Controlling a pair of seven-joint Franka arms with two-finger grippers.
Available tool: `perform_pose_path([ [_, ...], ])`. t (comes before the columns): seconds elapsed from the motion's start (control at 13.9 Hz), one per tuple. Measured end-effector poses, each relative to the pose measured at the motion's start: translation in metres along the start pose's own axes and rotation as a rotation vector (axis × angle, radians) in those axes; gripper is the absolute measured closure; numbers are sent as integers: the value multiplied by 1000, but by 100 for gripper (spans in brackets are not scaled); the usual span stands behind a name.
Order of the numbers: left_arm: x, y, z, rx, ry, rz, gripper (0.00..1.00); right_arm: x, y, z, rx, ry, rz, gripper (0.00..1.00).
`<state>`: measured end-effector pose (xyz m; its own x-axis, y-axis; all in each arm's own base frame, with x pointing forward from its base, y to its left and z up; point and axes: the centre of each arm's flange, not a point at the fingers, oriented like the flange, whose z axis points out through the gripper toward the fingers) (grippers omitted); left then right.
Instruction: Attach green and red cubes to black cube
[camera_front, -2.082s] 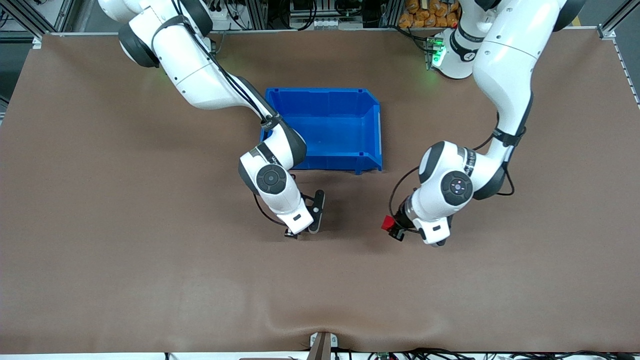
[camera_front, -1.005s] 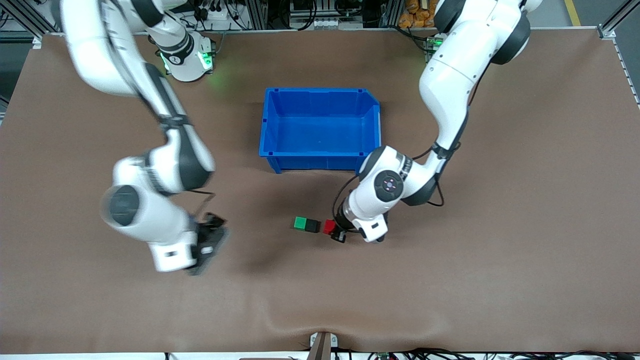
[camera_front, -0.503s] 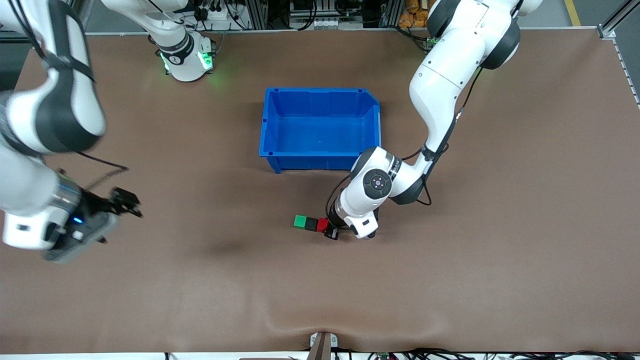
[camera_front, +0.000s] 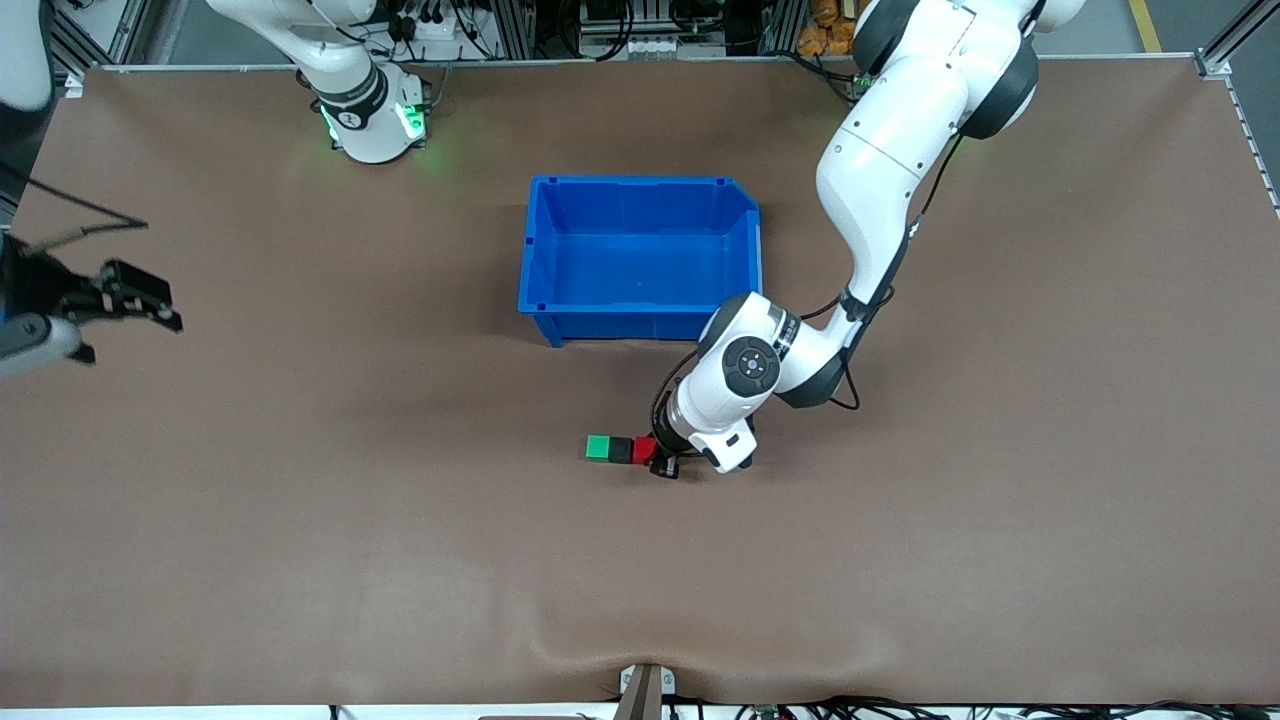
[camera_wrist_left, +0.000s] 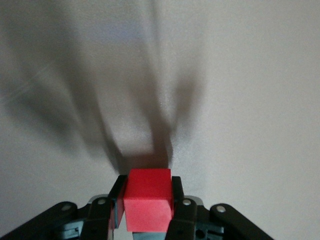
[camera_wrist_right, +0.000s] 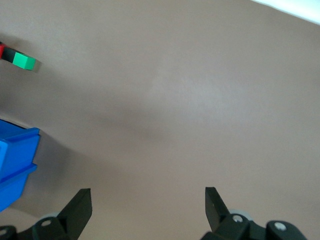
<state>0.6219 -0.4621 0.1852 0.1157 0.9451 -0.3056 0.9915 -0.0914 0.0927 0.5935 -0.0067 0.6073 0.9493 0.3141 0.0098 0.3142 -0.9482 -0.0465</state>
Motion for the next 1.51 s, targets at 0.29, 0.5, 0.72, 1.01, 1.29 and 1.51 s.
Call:
perform_pose_path([
  [0.29,-4,7,-15,3,4,4,29,-51,-27,-16,-2,-33,164,0],
  [0.5,-11,20,-66,-12,76,88,1,-66,-29,-18,3,-70,280,0],
  [0.72,-9,31,-141,9,151,237,0,-73,-12,-26,7,-58,326,0],
  [1.01,50,52,-252,87,206,448,0,-72,-8,-37,3,-37,336,0],
  [1.29,129,51,-360,206,218,673,0,-62,-8,-35,-2,-55,332,0],
  [1.51,171,36,-432,259,204,869,0,-52,-6,-31,-2,-61,332,0],
])
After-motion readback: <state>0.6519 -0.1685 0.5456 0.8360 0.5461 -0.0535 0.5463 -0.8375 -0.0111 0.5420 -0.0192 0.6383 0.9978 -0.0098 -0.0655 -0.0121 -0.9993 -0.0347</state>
